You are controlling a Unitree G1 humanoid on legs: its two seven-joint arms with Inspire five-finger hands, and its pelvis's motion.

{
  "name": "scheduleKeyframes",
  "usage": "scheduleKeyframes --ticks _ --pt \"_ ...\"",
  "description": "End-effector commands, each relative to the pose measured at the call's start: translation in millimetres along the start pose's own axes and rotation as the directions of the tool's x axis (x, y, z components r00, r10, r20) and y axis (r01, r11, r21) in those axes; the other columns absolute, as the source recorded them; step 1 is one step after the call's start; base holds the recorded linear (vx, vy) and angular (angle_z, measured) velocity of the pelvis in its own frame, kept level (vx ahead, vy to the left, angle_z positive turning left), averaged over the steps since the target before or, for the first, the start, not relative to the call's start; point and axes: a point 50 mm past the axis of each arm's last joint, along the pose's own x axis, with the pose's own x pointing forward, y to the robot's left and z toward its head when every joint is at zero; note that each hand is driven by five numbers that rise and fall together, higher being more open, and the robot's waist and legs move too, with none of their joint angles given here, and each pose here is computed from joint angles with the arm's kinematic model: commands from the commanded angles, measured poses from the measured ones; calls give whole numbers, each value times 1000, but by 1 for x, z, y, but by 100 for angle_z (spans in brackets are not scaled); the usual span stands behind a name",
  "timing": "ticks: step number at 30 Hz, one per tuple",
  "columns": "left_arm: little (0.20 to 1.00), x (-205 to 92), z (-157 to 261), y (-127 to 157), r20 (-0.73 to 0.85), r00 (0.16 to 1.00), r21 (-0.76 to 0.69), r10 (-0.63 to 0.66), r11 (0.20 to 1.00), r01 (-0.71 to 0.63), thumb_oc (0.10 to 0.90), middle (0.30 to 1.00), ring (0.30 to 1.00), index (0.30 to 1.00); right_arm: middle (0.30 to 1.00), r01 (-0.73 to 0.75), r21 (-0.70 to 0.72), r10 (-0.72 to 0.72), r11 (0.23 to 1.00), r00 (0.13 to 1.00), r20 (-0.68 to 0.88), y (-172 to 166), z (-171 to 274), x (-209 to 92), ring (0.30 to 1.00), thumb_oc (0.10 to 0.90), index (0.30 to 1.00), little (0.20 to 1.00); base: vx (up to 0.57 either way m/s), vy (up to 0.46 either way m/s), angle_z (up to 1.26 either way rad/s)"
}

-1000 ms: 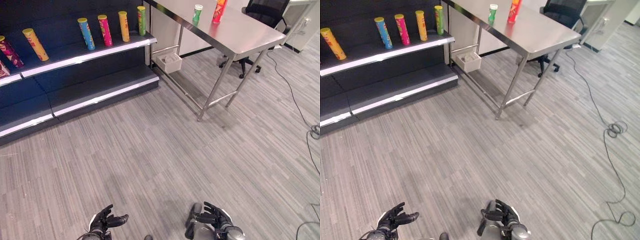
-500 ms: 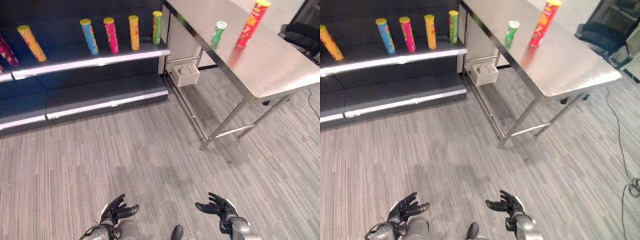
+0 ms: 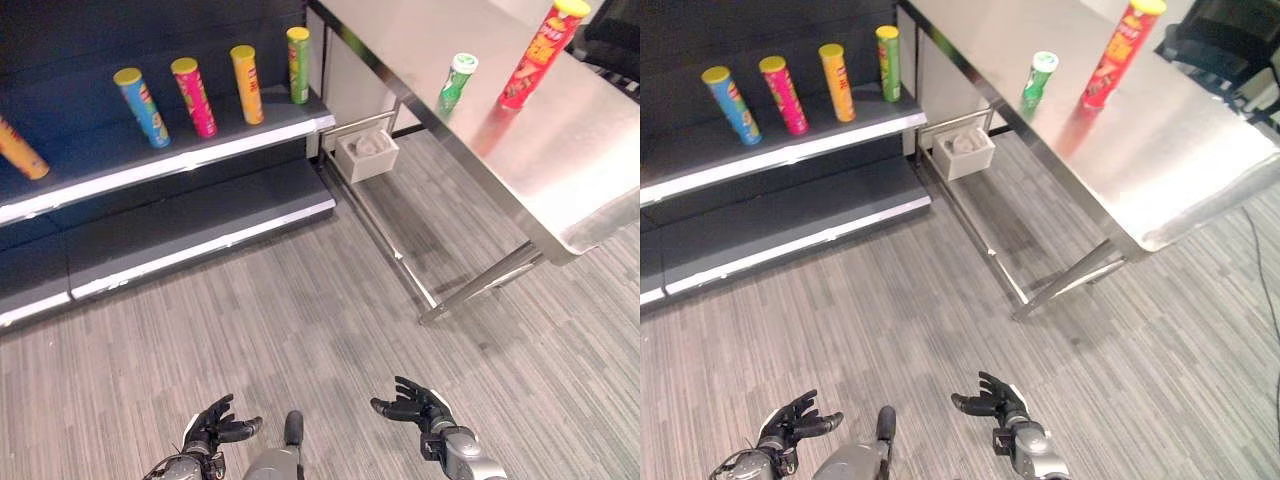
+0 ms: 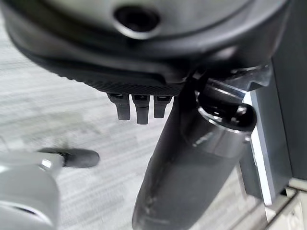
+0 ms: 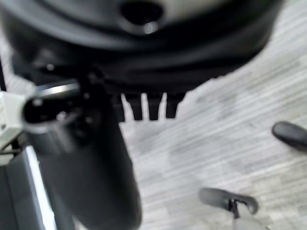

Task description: Put the goods on the table back onto the shelves and tidy them up.

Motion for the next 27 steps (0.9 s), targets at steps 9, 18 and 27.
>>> scheduleKeyframes --ticks 9,18,27 --pt "900 -3 7 8 56 998 42 -6 999 4 800 900 900 900 900 34 8 -34 999 998 57 -12 4 -7 900 800 900 900 242 -37 5" --pt "900 -7 -3 2 32 999 29 -36 999 35 800 900 900 900 900 19 -2 -19 1000 998 53 -16 2 -9 900 800 900 900 372 -172 16" --pt "900 -6 12 -5 91 995 -16 -50 999 52 800 900 900 900 900 39 -11 -38 999 996 80 -22 11 -8 900 800 900 900 128 -173 7"
